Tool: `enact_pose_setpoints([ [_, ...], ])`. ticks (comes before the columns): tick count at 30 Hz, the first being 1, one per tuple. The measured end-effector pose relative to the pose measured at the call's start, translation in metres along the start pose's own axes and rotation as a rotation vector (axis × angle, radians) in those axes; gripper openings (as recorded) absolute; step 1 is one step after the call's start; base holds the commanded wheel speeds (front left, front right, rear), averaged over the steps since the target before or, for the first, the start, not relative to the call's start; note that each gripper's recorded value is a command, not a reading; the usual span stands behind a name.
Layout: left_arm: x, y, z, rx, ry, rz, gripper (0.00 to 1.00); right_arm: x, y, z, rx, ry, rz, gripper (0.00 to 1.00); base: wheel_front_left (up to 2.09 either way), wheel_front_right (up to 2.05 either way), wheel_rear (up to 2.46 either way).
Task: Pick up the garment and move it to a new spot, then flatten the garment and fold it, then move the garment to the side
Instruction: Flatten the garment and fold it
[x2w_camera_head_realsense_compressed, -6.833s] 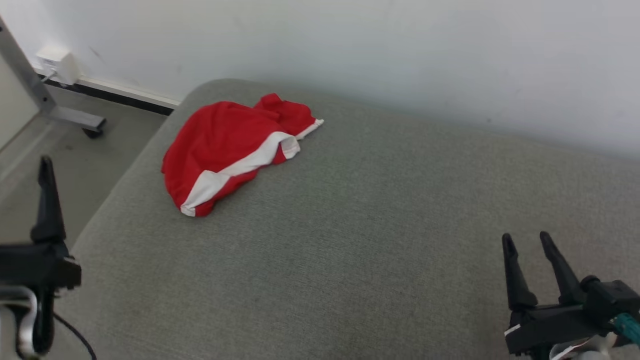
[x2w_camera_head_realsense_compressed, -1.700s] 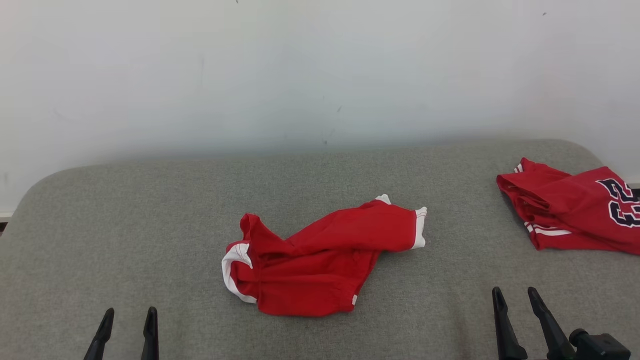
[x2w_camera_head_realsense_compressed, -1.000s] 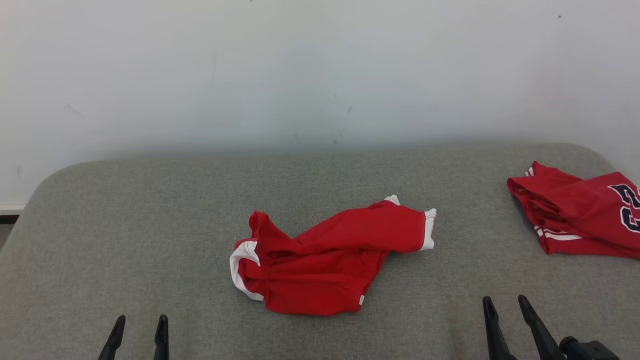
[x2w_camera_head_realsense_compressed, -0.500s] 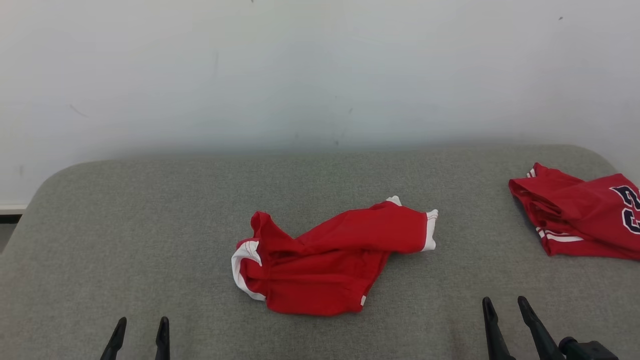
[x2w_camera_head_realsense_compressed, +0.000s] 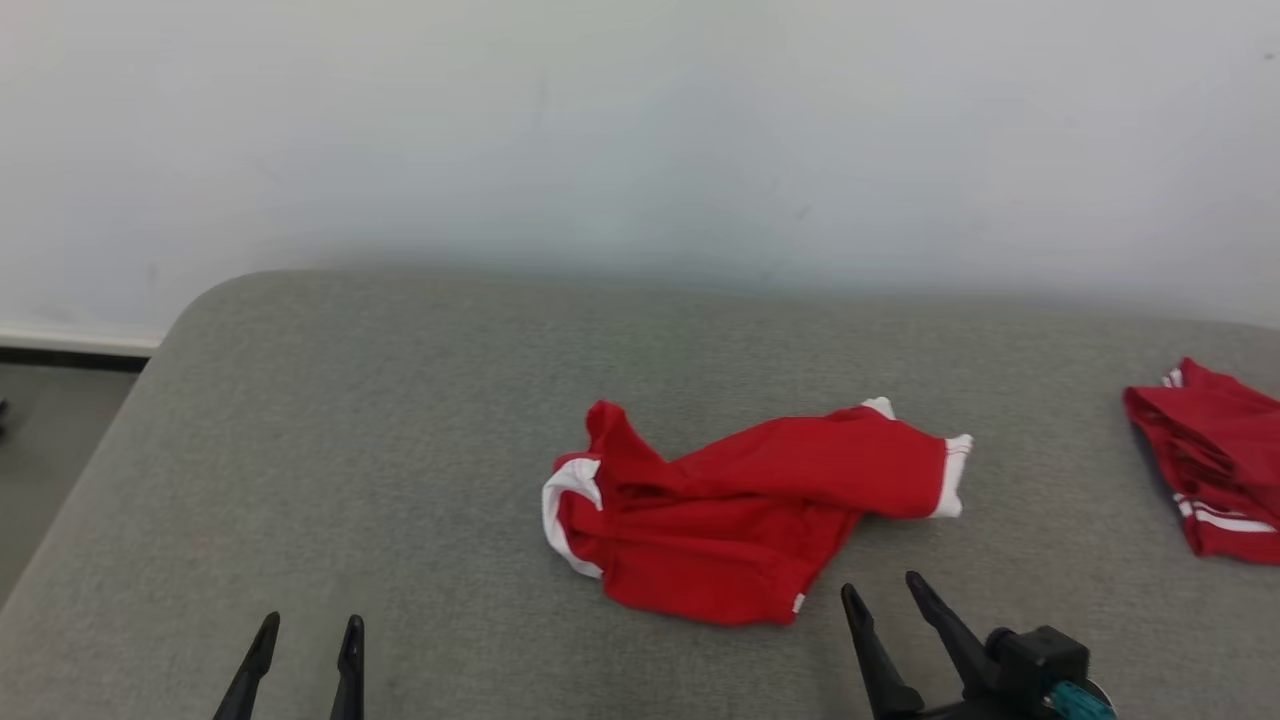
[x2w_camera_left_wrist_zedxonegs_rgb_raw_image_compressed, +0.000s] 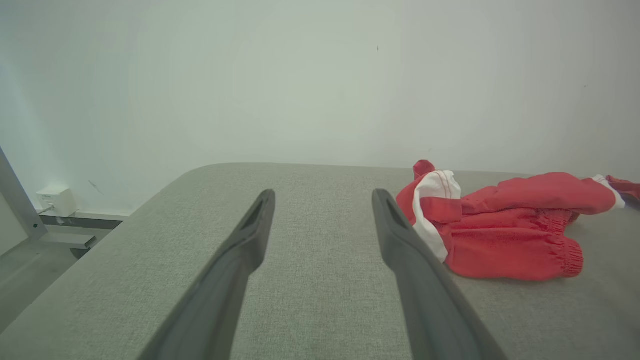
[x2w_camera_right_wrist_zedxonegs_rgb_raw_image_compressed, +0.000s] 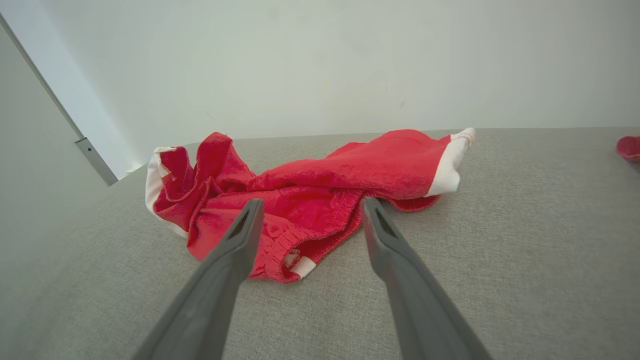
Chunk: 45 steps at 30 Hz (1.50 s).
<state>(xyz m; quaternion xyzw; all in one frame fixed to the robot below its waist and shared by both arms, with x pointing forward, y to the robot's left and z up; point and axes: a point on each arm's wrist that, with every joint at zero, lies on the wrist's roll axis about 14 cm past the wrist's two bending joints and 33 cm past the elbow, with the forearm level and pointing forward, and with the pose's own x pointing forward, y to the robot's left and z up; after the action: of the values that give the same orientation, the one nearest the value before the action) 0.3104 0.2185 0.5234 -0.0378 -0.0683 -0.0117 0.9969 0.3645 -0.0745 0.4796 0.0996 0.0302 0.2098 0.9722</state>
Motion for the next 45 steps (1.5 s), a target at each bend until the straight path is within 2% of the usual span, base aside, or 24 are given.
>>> enact_pose_setpoints([
  [8, -0.016, 0.021, -0.003, 0.010, 0.016, 0.076, 1.00, 0.034, 0.028, -0.043, -0.014, 0.164, 0.112, 1.00, 0.00, 0.00, 0.00],
  [14, -0.028, 0.039, 0.000, 0.024, 0.015, 0.136, 1.00, 0.050, 0.031, -0.072, -0.008, 0.278, 0.118, 1.00, 0.00, 0.00, 0.00],
  [19, -0.031, 0.049, 0.003, 0.031, 0.015, 0.170, 1.00, 0.067, 0.037, -0.080, 0.004, 0.307, 0.129, 1.00, 0.00, 0.00, 0.00],
  [20, -0.032, 0.051, 0.002, 0.032, 0.020, 0.176, 1.00, 0.069, 0.039, -0.082, 0.007, 0.312, 0.133, 0.13, 0.00, 0.00, 0.00],
  [21, -0.033, 0.052, 0.001, 0.033, 0.026, 0.182, 1.00, 0.072, 0.040, -0.081, 0.018, 0.310, 0.131, 0.00, 0.00, 0.00, 0.00],
  [27, -0.036, 0.057, -0.004, 0.037, 0.043, 0.195, 1.00, 0.078, 0.027, -0.065, 0.039, 0.252, 0.098, 0.00, 0.00, 0.00, 0.00],
  [32, -0.030, 0.045, -0.009, 0.021, 0.049, 0.159, 1.00, 0.063, -0.003, -0.041, 0.019, 0.168, 0.044, 0.00, 0.00, 0.00, 0.00],
  [37, -0.019, 0.029, -0.009, 0.001, 0.038, 0.108, 1.00, 0.037, -0.029, -0.021, -0.031, 0.109, 0.002, 0.00, 0.00, 0.00, 0.00],
  [45, 0.004, -0.008, -0.009, -0.024, 0.022, -0.004, 1.00, -0.037, -0.082, -0.008, -0.051, 0.073, -0.147, 0.00, 0.00, 0.00, 0.00],
])
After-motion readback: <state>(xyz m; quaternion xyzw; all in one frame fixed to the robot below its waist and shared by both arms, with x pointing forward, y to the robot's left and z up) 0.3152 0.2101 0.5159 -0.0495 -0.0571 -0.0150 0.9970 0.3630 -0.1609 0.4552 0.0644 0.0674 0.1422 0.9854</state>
